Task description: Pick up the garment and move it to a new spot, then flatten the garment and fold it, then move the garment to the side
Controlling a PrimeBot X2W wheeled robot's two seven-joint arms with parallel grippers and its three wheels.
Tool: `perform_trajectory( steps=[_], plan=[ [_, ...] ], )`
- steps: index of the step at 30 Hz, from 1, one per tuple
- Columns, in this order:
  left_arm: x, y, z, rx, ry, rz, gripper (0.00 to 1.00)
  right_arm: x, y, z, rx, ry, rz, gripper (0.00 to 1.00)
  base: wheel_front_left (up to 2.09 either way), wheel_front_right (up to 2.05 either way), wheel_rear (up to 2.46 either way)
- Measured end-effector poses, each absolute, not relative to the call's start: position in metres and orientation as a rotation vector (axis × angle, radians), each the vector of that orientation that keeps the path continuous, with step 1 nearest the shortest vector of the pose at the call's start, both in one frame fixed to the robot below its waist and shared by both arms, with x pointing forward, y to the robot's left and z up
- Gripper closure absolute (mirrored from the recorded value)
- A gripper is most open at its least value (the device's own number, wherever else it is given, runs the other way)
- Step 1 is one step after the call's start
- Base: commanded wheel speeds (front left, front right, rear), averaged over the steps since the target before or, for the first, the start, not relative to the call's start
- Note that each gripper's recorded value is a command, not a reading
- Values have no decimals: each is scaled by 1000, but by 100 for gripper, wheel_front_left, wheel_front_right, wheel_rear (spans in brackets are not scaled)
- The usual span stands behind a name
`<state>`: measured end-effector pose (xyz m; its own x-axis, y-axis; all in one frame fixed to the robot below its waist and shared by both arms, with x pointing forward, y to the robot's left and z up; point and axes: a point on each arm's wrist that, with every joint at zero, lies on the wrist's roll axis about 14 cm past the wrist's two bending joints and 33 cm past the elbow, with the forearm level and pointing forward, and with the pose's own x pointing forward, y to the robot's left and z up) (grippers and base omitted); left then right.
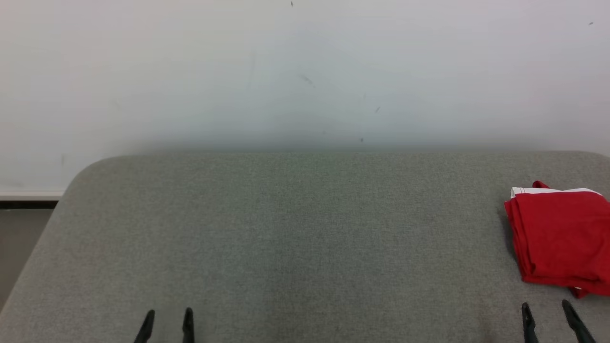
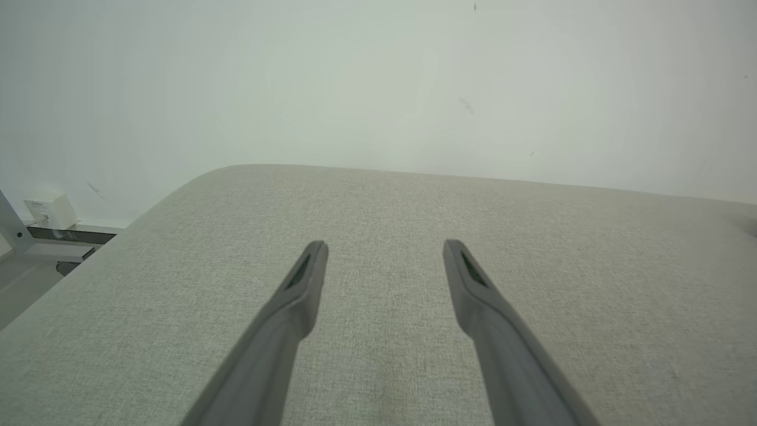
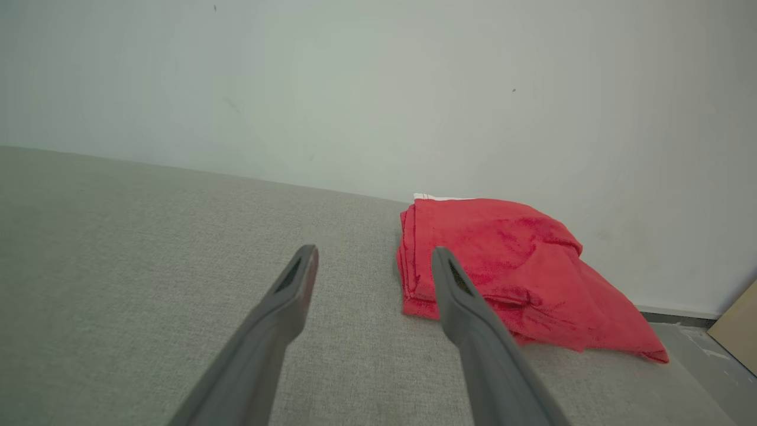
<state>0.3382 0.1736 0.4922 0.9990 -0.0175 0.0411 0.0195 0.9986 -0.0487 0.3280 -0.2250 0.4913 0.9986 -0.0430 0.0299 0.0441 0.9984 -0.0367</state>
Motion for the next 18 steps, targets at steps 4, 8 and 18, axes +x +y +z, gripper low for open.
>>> perform_trajectory(
  steps=[4,8,18],
  plan=[
    [333,166,487,-60,-25,-52,0,323,-213,481,-15,-3,-23,0,0,0,0],
    [333,163,487,-63,-24,-67,0,320,-214,482,-9,-7,-29,0,0,0,0],
    [335,158,488,-62,-27,-84,0,317,-219,482,7,-9,-53,0,0,0,0]
  ],
)
